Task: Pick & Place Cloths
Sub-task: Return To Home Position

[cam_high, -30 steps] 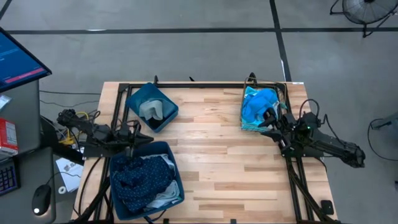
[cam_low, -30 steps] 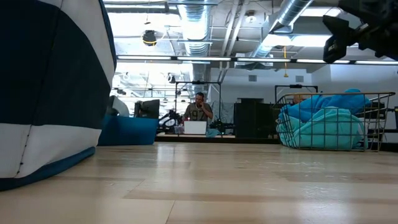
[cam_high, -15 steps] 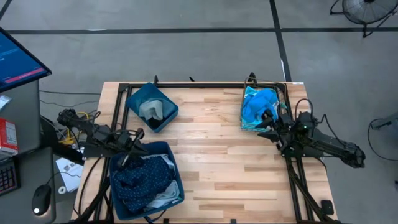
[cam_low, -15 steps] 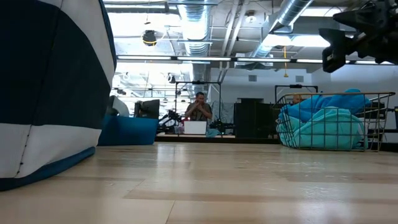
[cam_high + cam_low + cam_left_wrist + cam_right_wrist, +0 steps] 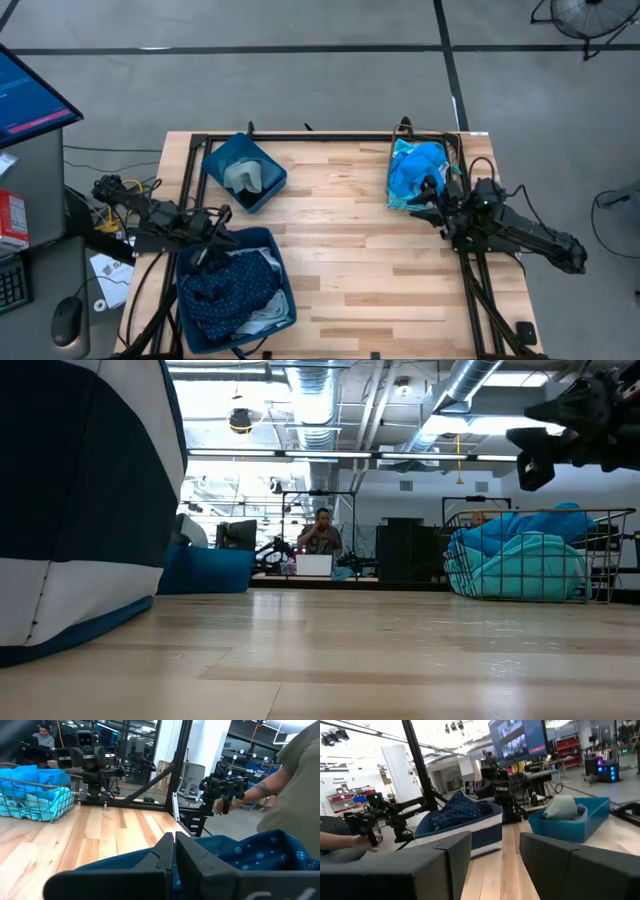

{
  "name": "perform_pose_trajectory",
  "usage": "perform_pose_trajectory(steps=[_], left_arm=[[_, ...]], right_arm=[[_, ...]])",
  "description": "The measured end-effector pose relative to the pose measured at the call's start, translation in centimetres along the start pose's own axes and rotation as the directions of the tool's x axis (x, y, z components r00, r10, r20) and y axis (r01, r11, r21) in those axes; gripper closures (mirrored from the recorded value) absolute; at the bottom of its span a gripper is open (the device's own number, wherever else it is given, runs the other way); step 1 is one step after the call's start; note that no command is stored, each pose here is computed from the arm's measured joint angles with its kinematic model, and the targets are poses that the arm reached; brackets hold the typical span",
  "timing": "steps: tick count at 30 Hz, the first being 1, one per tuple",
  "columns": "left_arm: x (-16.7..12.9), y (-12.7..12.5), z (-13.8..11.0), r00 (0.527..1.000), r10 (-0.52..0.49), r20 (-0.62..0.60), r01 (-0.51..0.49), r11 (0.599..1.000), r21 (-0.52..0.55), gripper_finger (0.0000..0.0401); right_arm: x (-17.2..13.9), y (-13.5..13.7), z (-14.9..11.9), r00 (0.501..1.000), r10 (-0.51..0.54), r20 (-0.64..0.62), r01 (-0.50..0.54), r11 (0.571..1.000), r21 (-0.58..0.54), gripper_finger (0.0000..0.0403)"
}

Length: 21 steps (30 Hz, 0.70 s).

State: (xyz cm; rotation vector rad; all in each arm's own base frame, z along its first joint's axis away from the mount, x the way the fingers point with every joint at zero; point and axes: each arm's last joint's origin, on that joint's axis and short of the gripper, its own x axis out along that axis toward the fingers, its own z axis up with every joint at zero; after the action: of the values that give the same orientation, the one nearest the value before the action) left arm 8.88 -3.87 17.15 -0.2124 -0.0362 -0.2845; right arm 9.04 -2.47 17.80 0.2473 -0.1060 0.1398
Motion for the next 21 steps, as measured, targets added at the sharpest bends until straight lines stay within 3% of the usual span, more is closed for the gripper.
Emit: perform_pose_trajectory(steps=[21], left_arm=[[0.04,0.0,0.04,1.0,0.004,0.004,-0.004,1.0,0.0,0.04]], right_arm=[[0.0,-0.1,-0.32,1.0,-0.009,-0.029,0.009,1.0,0.018,0.0237]])
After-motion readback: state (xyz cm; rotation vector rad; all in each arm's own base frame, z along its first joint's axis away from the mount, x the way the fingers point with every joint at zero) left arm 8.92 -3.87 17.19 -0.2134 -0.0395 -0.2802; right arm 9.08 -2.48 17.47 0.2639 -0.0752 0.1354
